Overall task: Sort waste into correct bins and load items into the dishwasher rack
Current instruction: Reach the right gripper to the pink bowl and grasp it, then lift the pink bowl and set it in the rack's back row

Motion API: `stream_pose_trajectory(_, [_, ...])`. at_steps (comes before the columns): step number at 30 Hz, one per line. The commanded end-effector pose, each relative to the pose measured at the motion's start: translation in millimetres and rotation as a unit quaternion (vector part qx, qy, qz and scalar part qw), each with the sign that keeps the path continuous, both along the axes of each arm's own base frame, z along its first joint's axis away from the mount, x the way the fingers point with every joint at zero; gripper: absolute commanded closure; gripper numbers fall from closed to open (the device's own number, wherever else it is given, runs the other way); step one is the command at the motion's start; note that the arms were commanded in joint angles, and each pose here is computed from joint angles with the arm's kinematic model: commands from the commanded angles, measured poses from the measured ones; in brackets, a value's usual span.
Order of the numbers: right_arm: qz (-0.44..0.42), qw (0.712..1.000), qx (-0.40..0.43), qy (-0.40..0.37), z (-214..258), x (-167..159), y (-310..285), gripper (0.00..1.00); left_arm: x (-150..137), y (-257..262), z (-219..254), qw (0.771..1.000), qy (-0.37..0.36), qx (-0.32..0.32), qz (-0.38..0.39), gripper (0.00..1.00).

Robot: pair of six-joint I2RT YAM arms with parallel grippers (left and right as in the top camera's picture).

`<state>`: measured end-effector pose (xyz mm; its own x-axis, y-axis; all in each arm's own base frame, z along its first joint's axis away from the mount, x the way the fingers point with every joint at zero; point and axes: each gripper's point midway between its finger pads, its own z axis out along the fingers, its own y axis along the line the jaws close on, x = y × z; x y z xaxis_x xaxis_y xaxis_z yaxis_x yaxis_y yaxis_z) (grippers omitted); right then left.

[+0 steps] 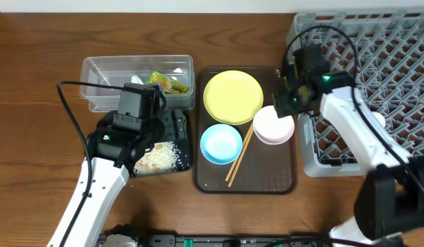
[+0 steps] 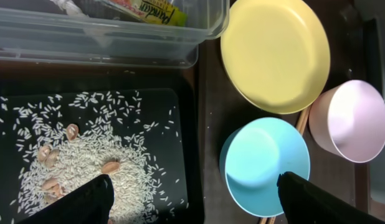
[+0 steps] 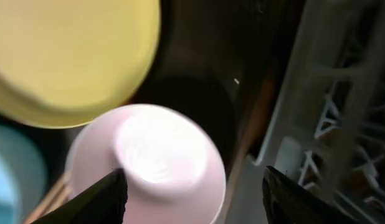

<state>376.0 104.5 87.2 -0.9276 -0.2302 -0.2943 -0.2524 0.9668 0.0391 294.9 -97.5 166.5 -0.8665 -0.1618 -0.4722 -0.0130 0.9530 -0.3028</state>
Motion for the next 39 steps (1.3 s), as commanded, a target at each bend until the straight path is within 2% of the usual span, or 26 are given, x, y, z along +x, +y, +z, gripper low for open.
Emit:
stream_pose_trajectory(1, [-0.004,0.999,-0.037,0.022,-23,-4,-2,0.34,4,2,4,1.000,-0.005,0.004,0.002,0.14])
stream_pose_trajectory(4, [0.000,0.997,-0.046,0.054,-40,-12,-2,0.37,4,2,4,1.000,-0.005,0.004,0.002,0.14])
stream_pose_trajectory(7, [0.002,0.995,-0.055,0.084,-51,-22,-4,0.53,4,2,4,1.000,-0.005,0.004,0.002,0.14])
stream_pose_trajectory(9, [0.002,0.994,-0.059,0.095,-54,-27,-6,0.59,4,2,4,1.000,-0.005,0.004,0.002,0.14])
stream_pose_trajectory(14, [0.001,0.991,-0.065,0.117,-54,-38,-10,0.84,3,2,4,1.000,-0.003,0.005,0.002,0.14])
stream_pose_trajectory(17, [-0.002,0.989,-0.070,0.132,-54,-45,-15,0.91,2,2,3,1.000,-0.001,0.005,0.002,0.14])
stream_pose_trajectory(19, [-0.005,0.988,-0.075,0.139,-54,-47,-19,0.99,3,2,3,1.000,-0.001,0.005,0.002,0.14])
stream_pose_trajectory(25, [-0.013,0.989,-0.071,0.131,-45,-45,-24,0.99,2,2,3,1.000,-0.001,0.005,0.002,0.14])
stream_pose_trajectory(29, [-0.018,0.995,-0.068,0.073,-11,-29,-24,0.99,2,2,3,1.000,-0.001,0.005,0.002,0.14])
stream_pose_trajectory(33, [-0.048,0.992,-0.100,-0.057,51,6,-42,0.99,3,2,3,1.000,-0.002,0.005,0.002,0.14])
stream_pose_trajectory(35, [-0.073,0.981,-0.121,-0.130,83,23,-53,0.99,3,2,3,1.000,-0.001,0.005,0.002,0.14])
stream_pose_trajectory(39, [-0.126,0.942,-0.165,-0.264,146,52,-76,0.99,3,2,3,1.000,-0.002,0.005,0.002,0.14])
